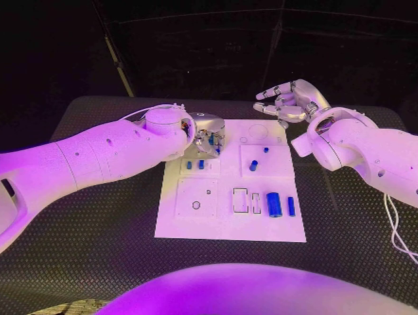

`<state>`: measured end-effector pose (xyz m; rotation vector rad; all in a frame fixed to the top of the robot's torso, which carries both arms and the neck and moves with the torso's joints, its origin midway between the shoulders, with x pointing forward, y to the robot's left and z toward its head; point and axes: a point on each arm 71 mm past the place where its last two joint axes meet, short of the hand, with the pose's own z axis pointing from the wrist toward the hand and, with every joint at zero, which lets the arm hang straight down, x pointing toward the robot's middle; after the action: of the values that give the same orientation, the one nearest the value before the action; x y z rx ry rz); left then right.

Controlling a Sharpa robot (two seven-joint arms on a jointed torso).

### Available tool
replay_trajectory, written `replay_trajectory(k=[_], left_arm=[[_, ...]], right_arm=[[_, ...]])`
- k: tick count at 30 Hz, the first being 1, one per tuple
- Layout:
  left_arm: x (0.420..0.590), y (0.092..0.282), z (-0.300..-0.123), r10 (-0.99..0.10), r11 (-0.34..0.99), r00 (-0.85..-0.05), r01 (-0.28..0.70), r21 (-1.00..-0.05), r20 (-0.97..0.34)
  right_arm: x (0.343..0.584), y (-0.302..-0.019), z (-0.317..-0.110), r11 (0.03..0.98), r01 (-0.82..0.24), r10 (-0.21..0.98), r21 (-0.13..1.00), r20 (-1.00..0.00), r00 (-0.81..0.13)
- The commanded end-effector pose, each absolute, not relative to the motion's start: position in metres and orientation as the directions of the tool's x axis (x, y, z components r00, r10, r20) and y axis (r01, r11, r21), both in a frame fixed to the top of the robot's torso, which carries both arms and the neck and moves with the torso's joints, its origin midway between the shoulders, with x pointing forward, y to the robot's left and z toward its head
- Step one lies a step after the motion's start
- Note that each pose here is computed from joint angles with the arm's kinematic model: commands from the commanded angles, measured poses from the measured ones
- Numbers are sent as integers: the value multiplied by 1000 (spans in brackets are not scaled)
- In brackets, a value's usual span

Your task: Assemble the parts on the task board

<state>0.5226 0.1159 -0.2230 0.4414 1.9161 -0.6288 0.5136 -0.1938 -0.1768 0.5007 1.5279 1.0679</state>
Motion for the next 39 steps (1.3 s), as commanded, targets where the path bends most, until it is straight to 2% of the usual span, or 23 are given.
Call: replay_trajectory(k=[1,11,19,25,39], left_arm=[[523,118,-227,36,802,-412,556,-219,-911],[519,119,-220,-22,780,-365,576,-245,-931],[514,127,-207,-84,769,-333,577,-274,-939],[506,147,-203,-154,771,-336,548,-326,-929],[502,181,-210,-158,811,-384,476,-341,-910]], right_arm=[[513,-193,-175,489,-251,795,836,-545,-266],[513,-193,-175,488,-252,795,835,-545,-265],[513,-194,-175,490,-251,795,835,-546,-264],[513,-195,-176,491,-250,795,835,-546,-263],[513,-198,-177,495,-245,795,834,-548,-261]])
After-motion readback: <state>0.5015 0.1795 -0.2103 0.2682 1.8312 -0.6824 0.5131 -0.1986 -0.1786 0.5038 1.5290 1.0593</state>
